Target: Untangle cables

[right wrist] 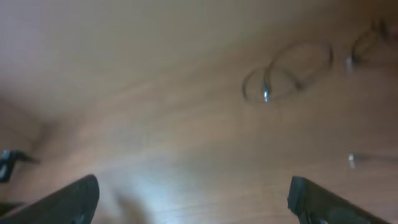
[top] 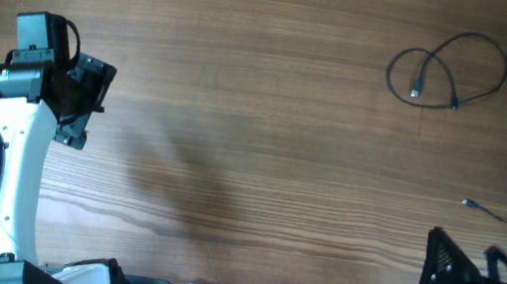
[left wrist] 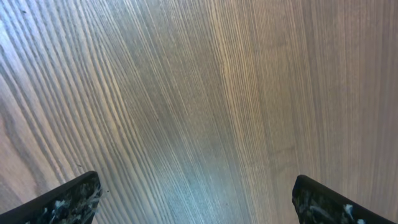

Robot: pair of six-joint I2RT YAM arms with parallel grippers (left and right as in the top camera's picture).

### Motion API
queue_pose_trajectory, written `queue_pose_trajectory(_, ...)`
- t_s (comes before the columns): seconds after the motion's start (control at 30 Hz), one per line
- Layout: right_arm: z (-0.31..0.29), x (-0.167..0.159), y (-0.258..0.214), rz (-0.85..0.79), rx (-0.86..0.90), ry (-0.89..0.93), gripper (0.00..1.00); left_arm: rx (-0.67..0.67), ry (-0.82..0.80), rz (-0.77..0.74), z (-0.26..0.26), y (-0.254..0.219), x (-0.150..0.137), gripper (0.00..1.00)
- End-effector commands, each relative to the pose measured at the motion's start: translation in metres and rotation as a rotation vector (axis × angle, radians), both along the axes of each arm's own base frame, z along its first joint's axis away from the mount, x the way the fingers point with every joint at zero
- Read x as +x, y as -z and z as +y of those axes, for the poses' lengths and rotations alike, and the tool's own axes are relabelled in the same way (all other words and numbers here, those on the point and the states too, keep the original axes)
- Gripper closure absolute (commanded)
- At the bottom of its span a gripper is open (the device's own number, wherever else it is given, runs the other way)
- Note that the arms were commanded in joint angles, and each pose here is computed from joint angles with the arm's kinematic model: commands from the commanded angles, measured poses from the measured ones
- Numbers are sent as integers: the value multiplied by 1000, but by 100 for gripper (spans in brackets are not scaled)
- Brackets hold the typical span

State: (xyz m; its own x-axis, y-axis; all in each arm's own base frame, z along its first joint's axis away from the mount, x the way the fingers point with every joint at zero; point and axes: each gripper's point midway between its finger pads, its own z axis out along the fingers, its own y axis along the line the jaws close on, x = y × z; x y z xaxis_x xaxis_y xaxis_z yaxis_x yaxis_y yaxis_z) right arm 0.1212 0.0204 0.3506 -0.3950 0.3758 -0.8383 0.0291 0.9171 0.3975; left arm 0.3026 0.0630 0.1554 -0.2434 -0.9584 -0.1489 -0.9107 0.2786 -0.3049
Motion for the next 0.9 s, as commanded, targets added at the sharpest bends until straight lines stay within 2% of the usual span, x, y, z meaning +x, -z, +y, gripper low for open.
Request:
queue_pose_trajectory(0.0,5,10,13,-142,-161,-85,0,9,14,-13,2,-4,0,0)
queue_pose_trajectory(0.17,13,38,34,-316,-272,-138,0,9,14,-13,1,-4,0,0)
queue_pose_trajectory(0.47,1,90,87,-423,-279,-53,0,9,14,-13,2,-4,0,0)
queue_pose_trajectory(0.87,-7,115,114,-588,-298,-4,0,9,14,-13,1,-4,0,0)
